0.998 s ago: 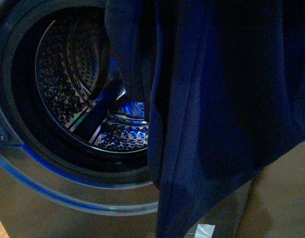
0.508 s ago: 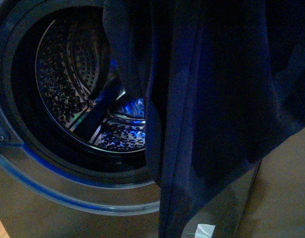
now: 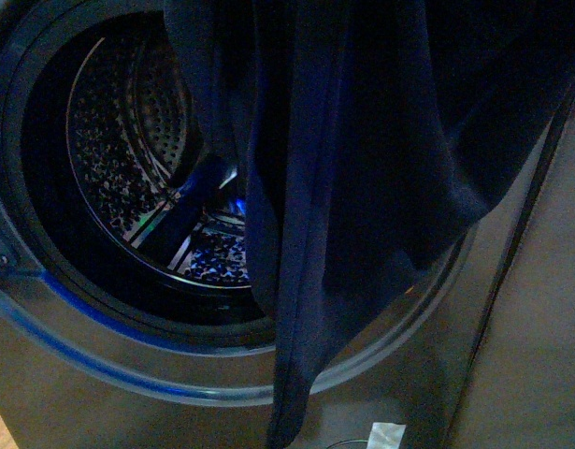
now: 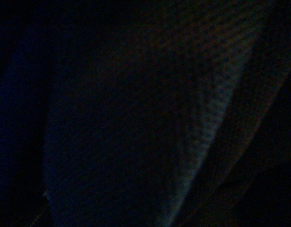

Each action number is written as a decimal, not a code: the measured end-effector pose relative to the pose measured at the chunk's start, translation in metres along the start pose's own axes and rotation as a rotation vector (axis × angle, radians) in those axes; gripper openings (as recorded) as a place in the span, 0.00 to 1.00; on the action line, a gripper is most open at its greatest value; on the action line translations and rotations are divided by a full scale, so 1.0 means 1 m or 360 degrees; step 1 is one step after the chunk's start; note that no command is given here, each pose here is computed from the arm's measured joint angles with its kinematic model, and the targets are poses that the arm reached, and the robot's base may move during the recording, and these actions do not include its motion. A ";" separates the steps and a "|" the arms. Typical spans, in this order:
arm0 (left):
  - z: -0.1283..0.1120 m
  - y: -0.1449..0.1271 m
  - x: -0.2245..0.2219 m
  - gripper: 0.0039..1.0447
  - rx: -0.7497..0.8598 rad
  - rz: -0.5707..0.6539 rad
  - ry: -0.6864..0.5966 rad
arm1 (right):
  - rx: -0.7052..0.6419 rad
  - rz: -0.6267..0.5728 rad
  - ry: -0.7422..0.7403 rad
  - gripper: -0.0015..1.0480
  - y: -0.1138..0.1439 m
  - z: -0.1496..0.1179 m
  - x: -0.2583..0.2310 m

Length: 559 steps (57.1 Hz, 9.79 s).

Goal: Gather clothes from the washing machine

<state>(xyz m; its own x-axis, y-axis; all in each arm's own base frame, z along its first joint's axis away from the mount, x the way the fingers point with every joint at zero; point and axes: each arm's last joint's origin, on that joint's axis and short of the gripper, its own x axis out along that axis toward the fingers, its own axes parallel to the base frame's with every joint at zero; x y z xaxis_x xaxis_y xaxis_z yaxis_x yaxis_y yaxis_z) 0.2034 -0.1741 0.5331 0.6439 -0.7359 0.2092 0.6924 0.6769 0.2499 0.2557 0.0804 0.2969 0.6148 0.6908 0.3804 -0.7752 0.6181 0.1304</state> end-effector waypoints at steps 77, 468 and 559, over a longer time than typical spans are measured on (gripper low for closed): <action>0.002 0.000 -0.001 0.94 0.0001 -0.0001 -0.0009 | -0.0797 -0.0756 -0.0677 0.05 -0.051 0.210 -0.095; -0.289 -0.029 -0.257 0.03 -0.0253 0.1299 0.0493 | -0.0471 -0.1368 0.0487 0.02 0.056 -0.068 -0.203; -0.312 -0.047 -0.273 0.94 -0.0240 0.1299 0.0466 | -0.0472 -0.1368 0.0489 0.93 0.056 -0.068 -0.203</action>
<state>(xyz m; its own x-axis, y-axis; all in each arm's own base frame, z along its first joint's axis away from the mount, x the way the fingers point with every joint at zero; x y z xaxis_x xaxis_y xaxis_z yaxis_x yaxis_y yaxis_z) 0.0968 -0.0002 0.1693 0.9999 -0.0019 0.0120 0.0020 1.0000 -0.0036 0.0977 -0.0002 0.1649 1.0000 -0.0008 0.0006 0.0008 1.0000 -0.0002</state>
